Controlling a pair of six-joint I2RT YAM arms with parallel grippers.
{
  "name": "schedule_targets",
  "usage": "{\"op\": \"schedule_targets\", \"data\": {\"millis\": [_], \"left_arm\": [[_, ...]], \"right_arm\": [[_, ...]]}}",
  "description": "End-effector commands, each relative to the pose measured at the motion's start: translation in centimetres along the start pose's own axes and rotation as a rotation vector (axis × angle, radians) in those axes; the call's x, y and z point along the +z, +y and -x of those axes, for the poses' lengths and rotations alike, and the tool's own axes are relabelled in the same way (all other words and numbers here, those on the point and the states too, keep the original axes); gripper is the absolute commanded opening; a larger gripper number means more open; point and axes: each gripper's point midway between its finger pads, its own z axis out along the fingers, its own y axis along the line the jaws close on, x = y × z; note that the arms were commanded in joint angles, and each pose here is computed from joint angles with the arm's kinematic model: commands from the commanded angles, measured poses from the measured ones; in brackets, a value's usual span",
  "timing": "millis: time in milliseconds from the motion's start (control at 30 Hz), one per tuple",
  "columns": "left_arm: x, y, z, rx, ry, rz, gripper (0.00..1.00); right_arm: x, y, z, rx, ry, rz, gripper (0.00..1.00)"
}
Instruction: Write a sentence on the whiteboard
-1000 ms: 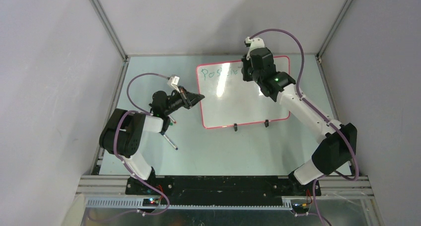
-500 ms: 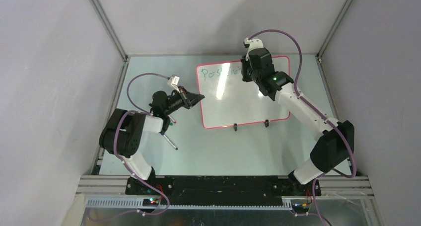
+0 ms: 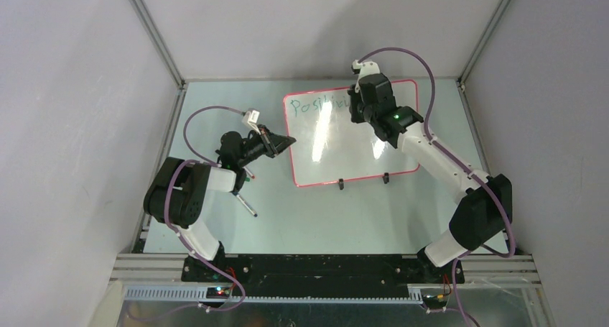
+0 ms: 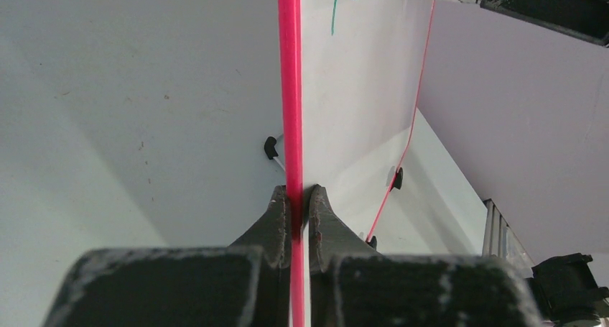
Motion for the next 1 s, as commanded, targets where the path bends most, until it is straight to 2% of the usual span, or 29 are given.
{"op": "schedule_targets", "data": {"millis": [0,200,500,967], "left_arm": [[0.2,1.0,1.1,0.066,-0.037,0.051,0.0],[0.2,1.0,1.1,0.066,-0.038,0.051,0.0],[0.2,1.0,1.2,0.067,-0.038,0.049,0.0],[0.2,0.9,1.1,0.067,-0.038,0.048,0.0]], "right_arm": [[-0.7,-0.7,-0.8,0.001,0.021,-0.02,0.0],[-1.0,-0.5,-0.3,0.007,0.006,-0.008,0.0],[-2.4,-0.6,3.0,0.069,-0.07,0.055,0.0],[-2.2,-0.6,4.4,0.089,-0.089,0.079,0.0]]}}
